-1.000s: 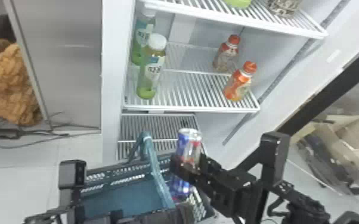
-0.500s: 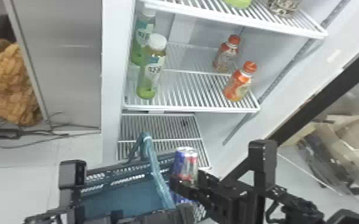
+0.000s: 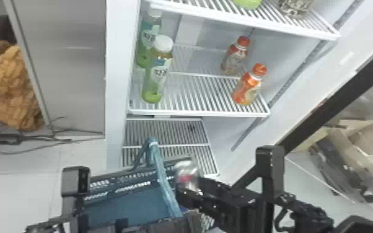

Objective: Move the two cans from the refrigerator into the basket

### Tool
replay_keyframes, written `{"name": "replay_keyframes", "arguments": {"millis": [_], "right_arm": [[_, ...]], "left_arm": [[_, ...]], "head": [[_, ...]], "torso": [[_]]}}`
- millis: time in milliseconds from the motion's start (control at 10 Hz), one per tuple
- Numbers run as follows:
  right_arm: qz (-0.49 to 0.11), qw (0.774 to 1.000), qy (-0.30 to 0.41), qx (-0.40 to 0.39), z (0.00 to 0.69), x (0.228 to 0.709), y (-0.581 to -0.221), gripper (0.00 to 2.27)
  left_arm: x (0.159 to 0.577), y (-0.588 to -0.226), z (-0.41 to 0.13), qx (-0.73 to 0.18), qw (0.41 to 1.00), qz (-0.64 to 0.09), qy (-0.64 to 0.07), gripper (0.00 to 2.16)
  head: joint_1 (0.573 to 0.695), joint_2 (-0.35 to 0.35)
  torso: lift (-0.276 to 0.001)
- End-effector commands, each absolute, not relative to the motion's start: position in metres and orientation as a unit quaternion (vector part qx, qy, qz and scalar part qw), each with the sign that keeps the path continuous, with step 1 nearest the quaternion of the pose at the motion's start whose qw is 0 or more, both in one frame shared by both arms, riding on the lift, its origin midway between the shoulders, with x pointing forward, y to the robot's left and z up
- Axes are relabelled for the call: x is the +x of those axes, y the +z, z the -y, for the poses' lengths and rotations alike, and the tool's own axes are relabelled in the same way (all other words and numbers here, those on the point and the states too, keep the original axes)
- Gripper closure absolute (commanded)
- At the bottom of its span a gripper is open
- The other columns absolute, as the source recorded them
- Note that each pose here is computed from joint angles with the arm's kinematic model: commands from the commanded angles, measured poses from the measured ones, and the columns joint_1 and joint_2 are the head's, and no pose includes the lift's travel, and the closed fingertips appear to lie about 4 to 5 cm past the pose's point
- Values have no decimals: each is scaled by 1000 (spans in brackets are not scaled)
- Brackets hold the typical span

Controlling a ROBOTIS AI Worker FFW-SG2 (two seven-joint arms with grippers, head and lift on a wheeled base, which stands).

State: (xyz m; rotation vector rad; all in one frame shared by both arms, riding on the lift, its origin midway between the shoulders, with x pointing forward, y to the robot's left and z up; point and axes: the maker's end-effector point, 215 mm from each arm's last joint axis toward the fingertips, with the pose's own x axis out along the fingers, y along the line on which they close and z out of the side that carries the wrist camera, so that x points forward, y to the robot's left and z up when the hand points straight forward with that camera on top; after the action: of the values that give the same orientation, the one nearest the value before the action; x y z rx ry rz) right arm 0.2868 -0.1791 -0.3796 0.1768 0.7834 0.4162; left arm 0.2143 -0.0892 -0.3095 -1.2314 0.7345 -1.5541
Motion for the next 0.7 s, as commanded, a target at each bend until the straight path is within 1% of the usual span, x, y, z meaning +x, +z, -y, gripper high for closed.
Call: {"name": "replay_keyframes", "arguments": {"millis": [0, 200, 600], "right_arm": [[-367, 904, 201, 90, 180, 292, -376, 515], [-349, 912, 197, 91, 183, 301, -368, 515], [-248, 948, 179, 84, 194, 336, -318, 515]], "left_arm": [[215, -309, 89, -507, 491, -302, -640, 1159], [215, -309, 89, -507, 491, -302, -640, 1159], [215, -309, 88, -507, 492, -302, -640, 1159]], "head": [[695, -350], [695, -350], [695, -350]], "torso": [[-276], [-276], [-276]]}}
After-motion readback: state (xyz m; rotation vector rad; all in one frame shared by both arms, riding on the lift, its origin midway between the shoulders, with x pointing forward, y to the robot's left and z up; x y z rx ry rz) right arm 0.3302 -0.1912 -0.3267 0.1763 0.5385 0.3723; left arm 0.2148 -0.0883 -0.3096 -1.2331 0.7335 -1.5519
